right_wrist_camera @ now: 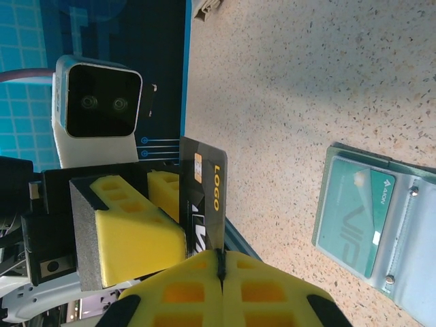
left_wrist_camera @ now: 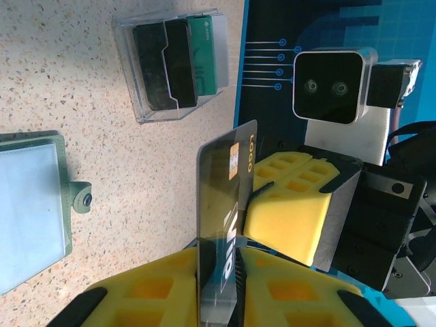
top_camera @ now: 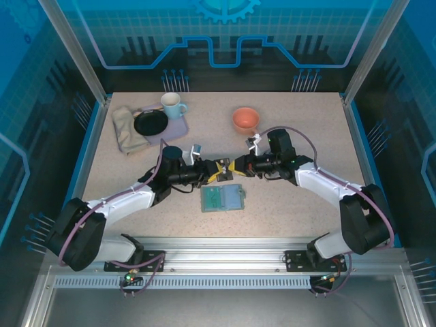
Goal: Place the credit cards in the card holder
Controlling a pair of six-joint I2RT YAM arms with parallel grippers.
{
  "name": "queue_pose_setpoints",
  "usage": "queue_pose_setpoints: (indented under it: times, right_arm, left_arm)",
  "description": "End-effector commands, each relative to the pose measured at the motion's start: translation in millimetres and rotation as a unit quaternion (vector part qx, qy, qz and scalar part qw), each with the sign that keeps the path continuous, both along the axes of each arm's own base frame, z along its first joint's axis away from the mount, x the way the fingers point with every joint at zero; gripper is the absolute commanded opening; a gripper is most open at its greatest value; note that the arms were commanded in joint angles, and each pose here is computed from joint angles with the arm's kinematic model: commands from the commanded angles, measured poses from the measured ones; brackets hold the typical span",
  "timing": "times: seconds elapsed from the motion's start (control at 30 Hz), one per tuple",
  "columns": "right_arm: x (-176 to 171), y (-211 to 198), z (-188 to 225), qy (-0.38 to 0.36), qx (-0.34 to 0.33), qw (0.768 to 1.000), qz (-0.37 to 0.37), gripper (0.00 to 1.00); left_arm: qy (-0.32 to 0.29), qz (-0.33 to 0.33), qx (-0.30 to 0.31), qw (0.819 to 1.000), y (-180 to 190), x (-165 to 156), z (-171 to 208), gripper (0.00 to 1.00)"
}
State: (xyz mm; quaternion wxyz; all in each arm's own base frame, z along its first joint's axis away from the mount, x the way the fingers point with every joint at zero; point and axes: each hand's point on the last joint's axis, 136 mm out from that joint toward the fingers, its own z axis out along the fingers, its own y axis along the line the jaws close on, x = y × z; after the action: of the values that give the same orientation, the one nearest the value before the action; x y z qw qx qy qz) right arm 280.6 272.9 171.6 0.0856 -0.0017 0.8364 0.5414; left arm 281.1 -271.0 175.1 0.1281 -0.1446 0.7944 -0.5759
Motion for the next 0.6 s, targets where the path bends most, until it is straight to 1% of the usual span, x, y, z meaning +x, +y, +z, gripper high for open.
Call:
queue_pose_setpoints:
  times: [0.0,0.13,0.27,0.33,0.4,0.5,0.53,0.57]
  right_arm:
    - [-1.1,-7.5,-1.7,0.007,0.000,1.000,-0.007,0.02]
    - [-1.8,-8.0,-1.7,0.008,-0.002,1.000,-0.004,0.02]
    - [-1.5,-8.1,-4.7,0.013,-0.004,1.000,-0.005,0.02]
    - [-1.7,-8.8,-7.3,0.016,-0.007,1.000,-0.007,0.02]
    - [-1.9,-10.7,-10.6,0.016,-0.017,1.000,-0.009,0.03]
    - [-6.0,-17.8,-22.4,0.017,-0.061,0.998,-0.014,0.12]
    - [-9.5,-22.5,-30.9,0.015,-0.094,0.995,-0.014,0.16]
    - [-15.4,-29.3,-45.0,0.016,-0.139,0.990,-0.013,0.23]
  left_arm:
    - [-0.022,-0.002,-0.014,1.000,2.7,-0.9,14.0,0.22]
    - [-0.023,0.003,-0.008,1.000,6.2,-0.4,13.1,0.19]
    - [-0.019,0.006,-0.003,1.000,7.7,-0.1,10.3,0.14]
    - [-0.018,0.008,0.001,1.000,9.0,-0.3,8.6,0.13]
    - [-0.017,0.009,0.010,1.000,10.7,-1.2,5.5,0.10]
    - [-0.009,0.007,0.048,0.999,16.2,-4.3,-7.7,0.05]
    - [-0.005,0.006,0.072,0.997,20.1,-6.4,-16.8,0.05]
    - [-0.002,0.004,0.098,0.995,24.2,-9.0,-26.5,0.04]
